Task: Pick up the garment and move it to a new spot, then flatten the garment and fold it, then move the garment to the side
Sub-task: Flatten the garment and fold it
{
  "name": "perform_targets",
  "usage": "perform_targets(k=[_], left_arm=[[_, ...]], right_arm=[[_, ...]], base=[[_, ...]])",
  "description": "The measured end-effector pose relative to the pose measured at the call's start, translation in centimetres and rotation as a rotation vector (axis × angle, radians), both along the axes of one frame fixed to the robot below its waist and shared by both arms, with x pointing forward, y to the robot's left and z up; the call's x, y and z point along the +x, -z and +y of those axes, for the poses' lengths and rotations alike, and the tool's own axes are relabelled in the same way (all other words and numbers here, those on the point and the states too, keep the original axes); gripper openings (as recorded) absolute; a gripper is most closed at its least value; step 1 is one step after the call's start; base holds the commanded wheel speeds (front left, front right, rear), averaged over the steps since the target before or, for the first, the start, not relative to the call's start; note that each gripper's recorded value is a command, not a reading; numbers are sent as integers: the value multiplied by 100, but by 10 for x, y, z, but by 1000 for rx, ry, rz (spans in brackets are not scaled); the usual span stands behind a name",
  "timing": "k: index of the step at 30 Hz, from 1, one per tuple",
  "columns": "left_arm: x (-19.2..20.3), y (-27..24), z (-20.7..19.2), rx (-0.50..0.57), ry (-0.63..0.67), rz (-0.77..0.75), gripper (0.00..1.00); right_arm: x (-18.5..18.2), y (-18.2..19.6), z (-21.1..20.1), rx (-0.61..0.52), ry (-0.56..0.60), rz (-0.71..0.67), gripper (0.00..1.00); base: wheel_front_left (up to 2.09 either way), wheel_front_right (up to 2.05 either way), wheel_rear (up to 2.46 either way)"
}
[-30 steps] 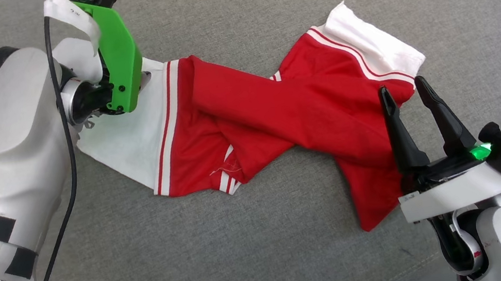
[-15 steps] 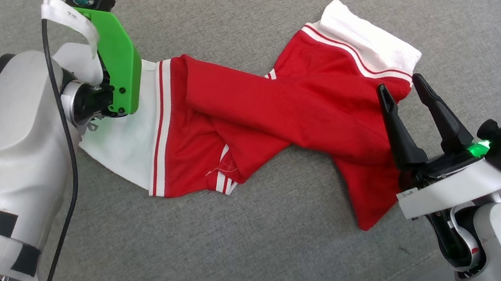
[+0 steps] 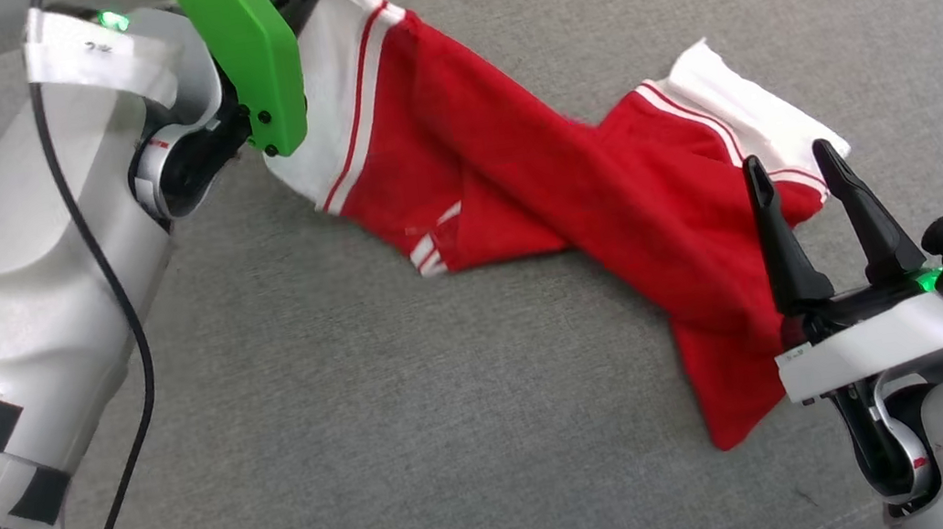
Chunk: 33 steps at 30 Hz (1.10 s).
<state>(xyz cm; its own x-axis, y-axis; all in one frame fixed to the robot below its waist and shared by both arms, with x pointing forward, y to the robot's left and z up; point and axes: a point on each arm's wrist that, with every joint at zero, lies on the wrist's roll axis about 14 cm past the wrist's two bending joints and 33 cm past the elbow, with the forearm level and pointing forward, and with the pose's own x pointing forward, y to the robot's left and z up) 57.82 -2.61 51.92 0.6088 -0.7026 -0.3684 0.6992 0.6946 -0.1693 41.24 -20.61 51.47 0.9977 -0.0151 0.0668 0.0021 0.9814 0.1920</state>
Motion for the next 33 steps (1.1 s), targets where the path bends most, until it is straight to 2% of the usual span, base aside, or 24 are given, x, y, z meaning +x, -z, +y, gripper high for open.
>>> perform_targets(k=[4, 8, 11, 19, 24, 29, 30, 31, 33], left_arm=[[-1, -54, 20, -116, -44, -164, 0], [-15, -78, 46, -159, -76, -231, 0], [-36, -60, 74, -144, -109, -192, 0], [-118, 26, 145, -95, -236, 34, 0], [-172, 73, 160, -44, -258, 149, 0], [-206, 103, 167, 30, -251, 198, 0], [-210, 107, 168, 43, -252, 202, 4], [-213, 111, 169, 56, -254, 204, 100], [-217, 118, 174, 88, -257, 201, 100]], right_arm=[[1, -5, 9, 6, -28, -5, 100], [1, -9, 22, 21, -65, -10, 100], [1, -10, 32, 31, -94, -8, 100], [2, -14, 56, 49, -164, -10, 100], [1, -16, 64, 50, -186, -6, 100], [-2, -18, 68, 49, -199, -4, 100], [-2, -19, 68, 49, -201, -4, 100], [-2, -20, 69, 48, -204, -5, 100], [-2, -20, 70, 47, -208, -3, 100]], base=[[0, 0, 0], [0, 0, 0], [0, 0, 0], [0, 0, 0], [0, 0, 0], [0, 0, 0], [0, 0, 0], [0, 0, 0], [0, 0, 0]])
